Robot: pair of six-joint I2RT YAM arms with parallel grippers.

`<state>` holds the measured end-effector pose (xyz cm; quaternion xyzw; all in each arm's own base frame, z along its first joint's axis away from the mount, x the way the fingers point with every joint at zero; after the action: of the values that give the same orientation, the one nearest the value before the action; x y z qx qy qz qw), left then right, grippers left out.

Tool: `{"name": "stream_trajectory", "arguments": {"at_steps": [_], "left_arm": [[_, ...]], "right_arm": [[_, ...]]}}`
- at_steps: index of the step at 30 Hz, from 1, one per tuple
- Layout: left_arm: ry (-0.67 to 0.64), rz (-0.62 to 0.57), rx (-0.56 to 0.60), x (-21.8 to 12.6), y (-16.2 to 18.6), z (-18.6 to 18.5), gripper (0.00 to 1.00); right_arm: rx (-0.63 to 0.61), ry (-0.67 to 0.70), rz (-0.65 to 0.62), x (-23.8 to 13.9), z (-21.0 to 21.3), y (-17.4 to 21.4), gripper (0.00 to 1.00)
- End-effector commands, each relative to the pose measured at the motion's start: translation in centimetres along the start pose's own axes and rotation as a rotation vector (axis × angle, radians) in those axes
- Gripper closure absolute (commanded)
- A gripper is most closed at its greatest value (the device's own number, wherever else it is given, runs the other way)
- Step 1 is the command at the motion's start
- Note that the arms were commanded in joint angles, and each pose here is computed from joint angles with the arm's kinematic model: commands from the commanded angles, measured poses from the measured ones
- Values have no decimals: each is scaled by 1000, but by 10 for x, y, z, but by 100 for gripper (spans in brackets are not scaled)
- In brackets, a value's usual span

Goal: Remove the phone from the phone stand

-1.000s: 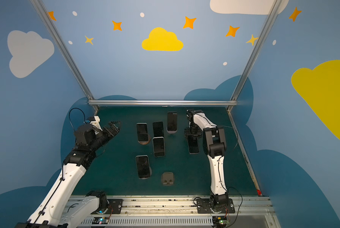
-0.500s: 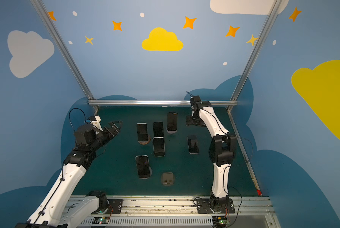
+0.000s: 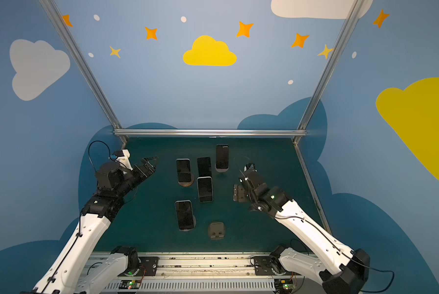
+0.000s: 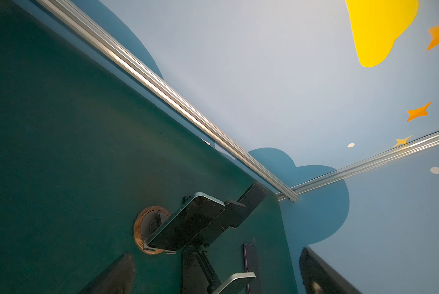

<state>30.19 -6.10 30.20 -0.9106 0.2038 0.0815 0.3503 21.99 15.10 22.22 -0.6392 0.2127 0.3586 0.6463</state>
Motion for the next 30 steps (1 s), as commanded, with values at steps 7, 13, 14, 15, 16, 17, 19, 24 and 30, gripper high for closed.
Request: {"name": "stream_trajectory", "arguments": {"at_steps": [7,13,14,15,16,17,19,24,30], "left_arm": [[-161,-30,161,-60,21,-25,3],[-198,61,209,-98,82,-20,8],[-187,89,256,-96,98,-27,8],[-176,102,307,-95,111,-36,8],[-152,107,383,-96,126,-52,7],[-126,86,439,-103,135,-69,7],[-95,101,476,-110,155,-92,6],[-47,226,458,-107,213,-107,5],[-52,344,435,-90,274,-112,2]], "right_arm": [[47,131,-251,-17,-25,-12,13],[42,195,-268,-18,-46,-26,12],[50,198,-268,-17,-51,-28,12],[61,193,-267,-17,-54,-30,12],[80,190,-263,-16,-60,-31,12],[100,187,-258,-16,-65,-31,12],[131,178,-263,-17,-72,-32,12],[143,165,-274,-22,-79,-34,12],[168,147,-285,-26,-84,-37,12]]}}
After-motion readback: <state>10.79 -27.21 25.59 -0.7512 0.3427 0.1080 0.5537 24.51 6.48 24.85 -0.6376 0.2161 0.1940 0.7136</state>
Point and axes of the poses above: each gripper's point midway between its finger pads, its own x axis out along the fingers, its own z axis along the line the jaws close on, y = z × x, the point moved 3 cm from there along -x, back along the fingers, and after that the axes turned 2 degrees about -x, right-handed, at the moved point
